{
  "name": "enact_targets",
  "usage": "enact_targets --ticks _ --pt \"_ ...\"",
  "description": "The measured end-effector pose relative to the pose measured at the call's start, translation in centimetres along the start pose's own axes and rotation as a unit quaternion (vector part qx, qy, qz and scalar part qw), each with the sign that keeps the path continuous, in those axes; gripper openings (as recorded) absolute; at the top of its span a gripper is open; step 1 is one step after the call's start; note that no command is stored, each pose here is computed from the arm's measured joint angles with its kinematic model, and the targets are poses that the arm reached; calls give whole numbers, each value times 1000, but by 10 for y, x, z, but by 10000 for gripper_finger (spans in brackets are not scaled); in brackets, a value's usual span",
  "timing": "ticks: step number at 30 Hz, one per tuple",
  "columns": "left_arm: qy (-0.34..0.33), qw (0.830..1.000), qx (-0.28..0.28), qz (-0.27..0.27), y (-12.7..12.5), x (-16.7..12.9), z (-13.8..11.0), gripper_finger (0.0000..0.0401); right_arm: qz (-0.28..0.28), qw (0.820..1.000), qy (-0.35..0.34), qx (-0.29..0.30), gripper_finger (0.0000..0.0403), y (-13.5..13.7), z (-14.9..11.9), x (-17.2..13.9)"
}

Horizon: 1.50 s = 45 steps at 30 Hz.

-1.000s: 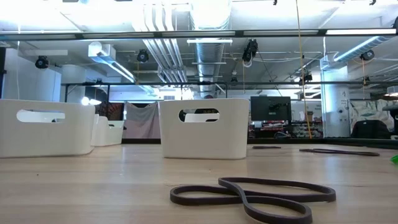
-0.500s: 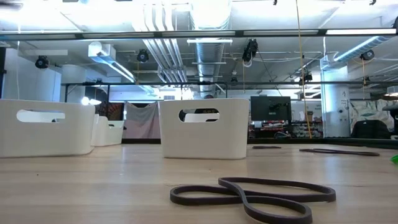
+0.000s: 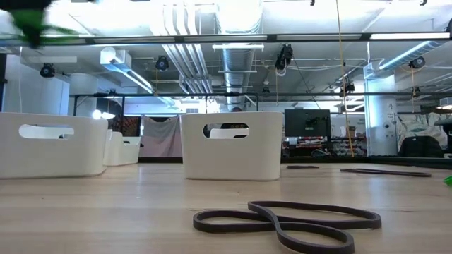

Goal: Sort rubber bands into baskets
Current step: Put the green rubber band into the top white bin

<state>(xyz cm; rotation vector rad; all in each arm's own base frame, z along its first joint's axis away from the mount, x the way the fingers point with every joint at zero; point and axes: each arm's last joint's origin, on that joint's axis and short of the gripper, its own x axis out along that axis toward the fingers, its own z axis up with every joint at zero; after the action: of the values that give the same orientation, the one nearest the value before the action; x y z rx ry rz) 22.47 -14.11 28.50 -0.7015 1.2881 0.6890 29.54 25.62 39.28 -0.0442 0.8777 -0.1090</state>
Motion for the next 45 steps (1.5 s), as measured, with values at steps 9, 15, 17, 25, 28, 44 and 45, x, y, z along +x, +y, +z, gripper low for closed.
enact_targets --ticks 9,15,17,25,28,44,45 --pt "-86 992 -67 66 96 -28 105 0 14 1000 1 25 221 11 -15 -20" --pt "-110 975 -103 167 173 -16 166 0 -1 996 15 83 221 1 -18 -29" --pt "-110 972 -114 171 197 -10 181 0 -11 993 15 118 221 -8 -16 -33" --pt "-67 973 -110 191 252 28 207 0 -87 986 -67 128 221 -35 -2 -38" --pt "-33 972 -81 216 257 46 213 0 -105 983 -76 132 221 -45 4 -35" --pt "93 969 -31 229 287 120 241 0 -104 975 -71 185 221 -74 21 -28" --pt "99 968 -24 228 287 123 241 0 -104 974 -71 187 221 -74 21 -28"
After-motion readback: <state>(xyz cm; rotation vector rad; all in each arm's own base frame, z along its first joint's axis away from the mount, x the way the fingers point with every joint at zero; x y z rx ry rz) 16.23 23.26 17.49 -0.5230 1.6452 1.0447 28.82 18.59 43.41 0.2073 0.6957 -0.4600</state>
